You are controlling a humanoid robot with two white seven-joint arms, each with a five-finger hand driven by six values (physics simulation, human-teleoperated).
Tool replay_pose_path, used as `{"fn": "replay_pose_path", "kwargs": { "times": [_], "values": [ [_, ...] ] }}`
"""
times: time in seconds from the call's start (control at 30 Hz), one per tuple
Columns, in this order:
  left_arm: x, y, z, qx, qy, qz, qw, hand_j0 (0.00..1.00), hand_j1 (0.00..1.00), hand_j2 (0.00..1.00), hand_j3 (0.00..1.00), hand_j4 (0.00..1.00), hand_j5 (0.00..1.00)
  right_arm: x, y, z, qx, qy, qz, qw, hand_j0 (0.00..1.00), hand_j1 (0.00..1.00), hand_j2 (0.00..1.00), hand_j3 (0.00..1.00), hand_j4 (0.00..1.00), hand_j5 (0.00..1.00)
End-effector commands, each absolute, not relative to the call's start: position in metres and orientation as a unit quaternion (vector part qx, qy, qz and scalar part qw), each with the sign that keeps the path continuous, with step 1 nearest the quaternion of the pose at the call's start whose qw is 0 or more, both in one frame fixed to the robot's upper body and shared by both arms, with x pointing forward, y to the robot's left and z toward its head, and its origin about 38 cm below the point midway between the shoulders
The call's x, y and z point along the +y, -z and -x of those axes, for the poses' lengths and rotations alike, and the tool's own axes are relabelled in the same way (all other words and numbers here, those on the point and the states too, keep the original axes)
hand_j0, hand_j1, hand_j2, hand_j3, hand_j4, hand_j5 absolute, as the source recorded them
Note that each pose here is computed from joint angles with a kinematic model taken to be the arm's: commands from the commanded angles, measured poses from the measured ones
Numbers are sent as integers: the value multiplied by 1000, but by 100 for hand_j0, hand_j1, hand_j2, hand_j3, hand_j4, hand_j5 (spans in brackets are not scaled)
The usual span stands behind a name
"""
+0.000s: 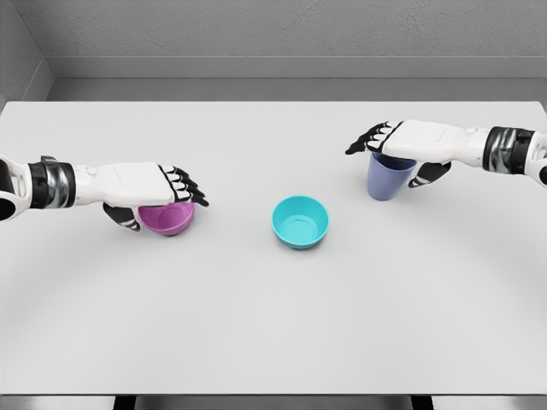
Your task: Stacking bowl and cup with both arms
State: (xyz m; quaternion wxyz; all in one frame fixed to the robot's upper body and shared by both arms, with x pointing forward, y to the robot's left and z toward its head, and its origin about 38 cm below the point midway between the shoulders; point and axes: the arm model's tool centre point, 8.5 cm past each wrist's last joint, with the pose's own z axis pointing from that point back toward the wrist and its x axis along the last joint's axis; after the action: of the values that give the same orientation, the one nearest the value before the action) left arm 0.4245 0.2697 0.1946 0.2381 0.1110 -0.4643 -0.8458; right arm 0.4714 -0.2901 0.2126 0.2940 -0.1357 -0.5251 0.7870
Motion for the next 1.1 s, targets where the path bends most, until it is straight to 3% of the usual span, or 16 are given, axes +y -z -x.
{"fn": "replay_pose_path", "kwargs": {
  "times": [0.0, 1.07],
  "values": [
    [270, -196, -425, -466, 844, -112, 240, 100, 100, 100, 100, 100, 100, -290, -213, -472, -527, -785, 135, 296, 100, 100, 100, 100, 100, 100],
    [275, -187, -431, -458, 844, -114, 254, 100, 100, 100, 100, 100, 100, -286, -203, -473, -523, -787, 127, 302, 100, 100, 100, 100, 100, 100]
  ]
}}
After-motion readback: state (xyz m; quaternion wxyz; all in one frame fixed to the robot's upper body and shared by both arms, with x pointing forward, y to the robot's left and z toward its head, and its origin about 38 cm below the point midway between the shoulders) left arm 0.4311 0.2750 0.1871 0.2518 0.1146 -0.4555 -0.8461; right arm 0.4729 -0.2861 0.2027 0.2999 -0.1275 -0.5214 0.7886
